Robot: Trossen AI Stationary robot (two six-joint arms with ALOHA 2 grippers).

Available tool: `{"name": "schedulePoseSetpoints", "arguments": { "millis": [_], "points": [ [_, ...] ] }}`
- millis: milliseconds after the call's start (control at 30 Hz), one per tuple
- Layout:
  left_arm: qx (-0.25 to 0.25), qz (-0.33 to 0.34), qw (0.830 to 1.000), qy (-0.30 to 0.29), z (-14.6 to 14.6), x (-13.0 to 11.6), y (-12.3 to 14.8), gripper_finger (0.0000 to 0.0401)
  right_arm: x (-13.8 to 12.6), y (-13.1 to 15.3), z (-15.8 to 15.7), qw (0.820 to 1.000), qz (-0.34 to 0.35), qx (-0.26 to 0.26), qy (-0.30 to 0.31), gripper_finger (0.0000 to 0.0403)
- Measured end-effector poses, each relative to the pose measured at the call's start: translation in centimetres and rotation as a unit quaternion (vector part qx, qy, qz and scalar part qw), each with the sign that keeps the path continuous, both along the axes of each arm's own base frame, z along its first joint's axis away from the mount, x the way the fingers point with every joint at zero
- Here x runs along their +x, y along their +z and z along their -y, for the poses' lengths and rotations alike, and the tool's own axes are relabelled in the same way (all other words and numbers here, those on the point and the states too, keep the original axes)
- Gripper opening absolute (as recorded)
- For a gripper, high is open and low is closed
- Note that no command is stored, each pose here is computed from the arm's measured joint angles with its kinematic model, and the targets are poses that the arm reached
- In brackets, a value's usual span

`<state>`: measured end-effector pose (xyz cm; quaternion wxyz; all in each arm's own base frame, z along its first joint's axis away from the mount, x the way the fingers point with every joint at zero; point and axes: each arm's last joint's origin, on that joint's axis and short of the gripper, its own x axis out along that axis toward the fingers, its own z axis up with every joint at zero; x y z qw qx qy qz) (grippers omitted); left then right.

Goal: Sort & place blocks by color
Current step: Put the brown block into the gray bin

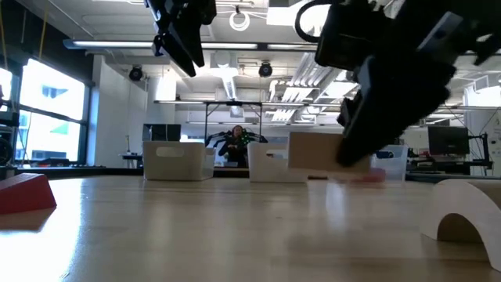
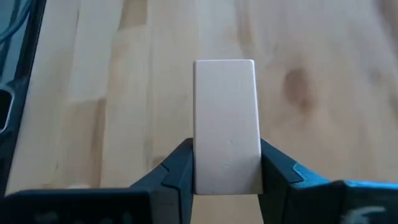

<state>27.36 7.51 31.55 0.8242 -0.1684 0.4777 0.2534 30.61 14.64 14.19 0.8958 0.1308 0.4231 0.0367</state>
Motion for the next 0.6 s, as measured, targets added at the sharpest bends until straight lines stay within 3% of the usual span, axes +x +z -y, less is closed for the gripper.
{"name": "schedulePoseSetpoints", "arguments": {
  "millis": [233, 600],
  "points": [
    [0.007, -0.003, 1.000, -0.014, 0.0, 0.0, 0.0, 0.0219, 0.5, 1.0, 2.6, 0.999, 0.004, -0.039, -0.014, 0.0101],
    [0.052, -0.030, 0.989, -0.139, 0.2, 0.1, 0.0, 0.0219, 1.2, 4.1, 8.8, 0.994, 0.040, -0.091, -0.044, 0.0101]
  ]
}}
